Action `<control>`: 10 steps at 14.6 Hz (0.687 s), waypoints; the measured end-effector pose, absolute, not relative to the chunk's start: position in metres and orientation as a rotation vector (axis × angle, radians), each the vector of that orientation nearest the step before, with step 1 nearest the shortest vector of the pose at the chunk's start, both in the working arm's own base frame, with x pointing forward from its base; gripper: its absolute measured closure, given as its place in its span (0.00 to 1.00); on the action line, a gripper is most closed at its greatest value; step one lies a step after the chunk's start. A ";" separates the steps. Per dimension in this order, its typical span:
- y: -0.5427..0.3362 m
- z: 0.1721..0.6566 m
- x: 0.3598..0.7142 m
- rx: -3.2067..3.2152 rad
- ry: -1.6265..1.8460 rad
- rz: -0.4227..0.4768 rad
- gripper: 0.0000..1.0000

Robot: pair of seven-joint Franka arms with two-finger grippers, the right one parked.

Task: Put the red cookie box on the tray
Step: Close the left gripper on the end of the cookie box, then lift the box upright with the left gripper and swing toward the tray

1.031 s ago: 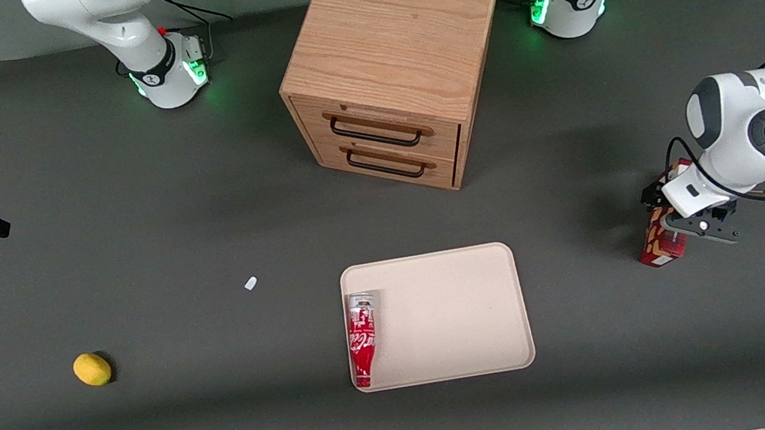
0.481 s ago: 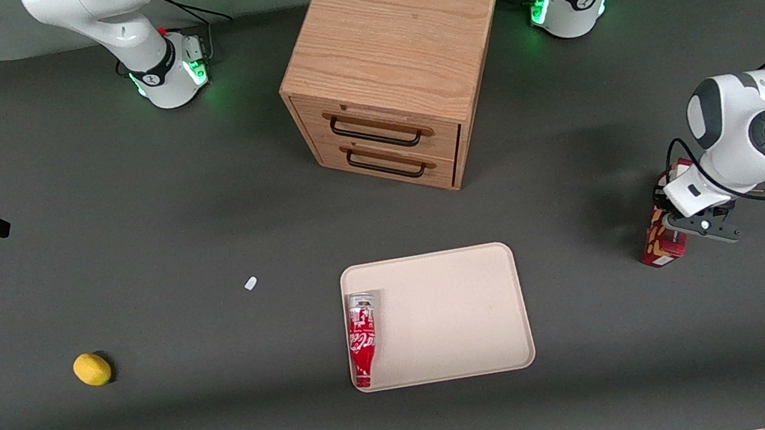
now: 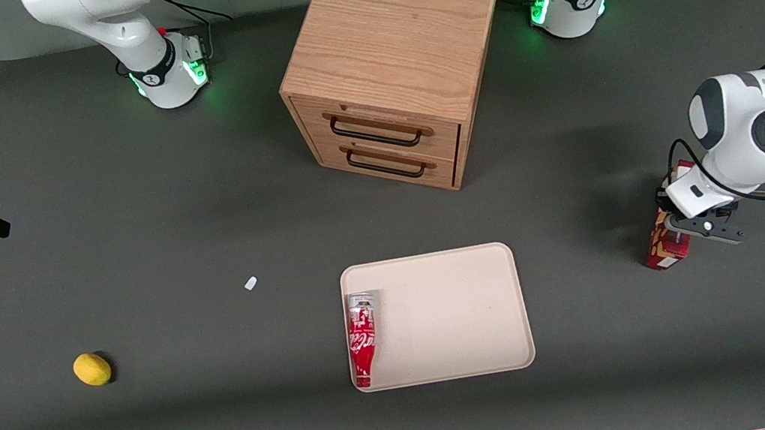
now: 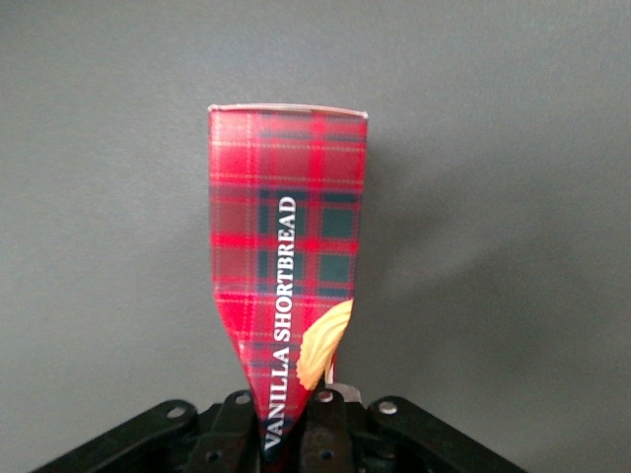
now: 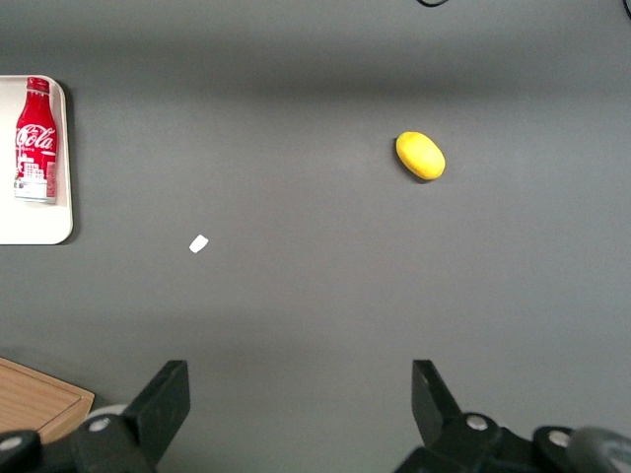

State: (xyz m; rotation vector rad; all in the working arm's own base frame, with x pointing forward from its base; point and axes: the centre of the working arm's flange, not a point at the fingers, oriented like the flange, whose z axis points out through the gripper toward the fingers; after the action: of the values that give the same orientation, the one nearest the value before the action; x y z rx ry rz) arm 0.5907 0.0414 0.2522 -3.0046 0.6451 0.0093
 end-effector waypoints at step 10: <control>-0.012 0.445 0.632 -3.050 0.388 0.106 0.87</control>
State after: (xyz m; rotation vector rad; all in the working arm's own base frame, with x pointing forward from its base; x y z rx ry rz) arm 0.6316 -0.0124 0.4446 -3.0499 0.3884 0.1057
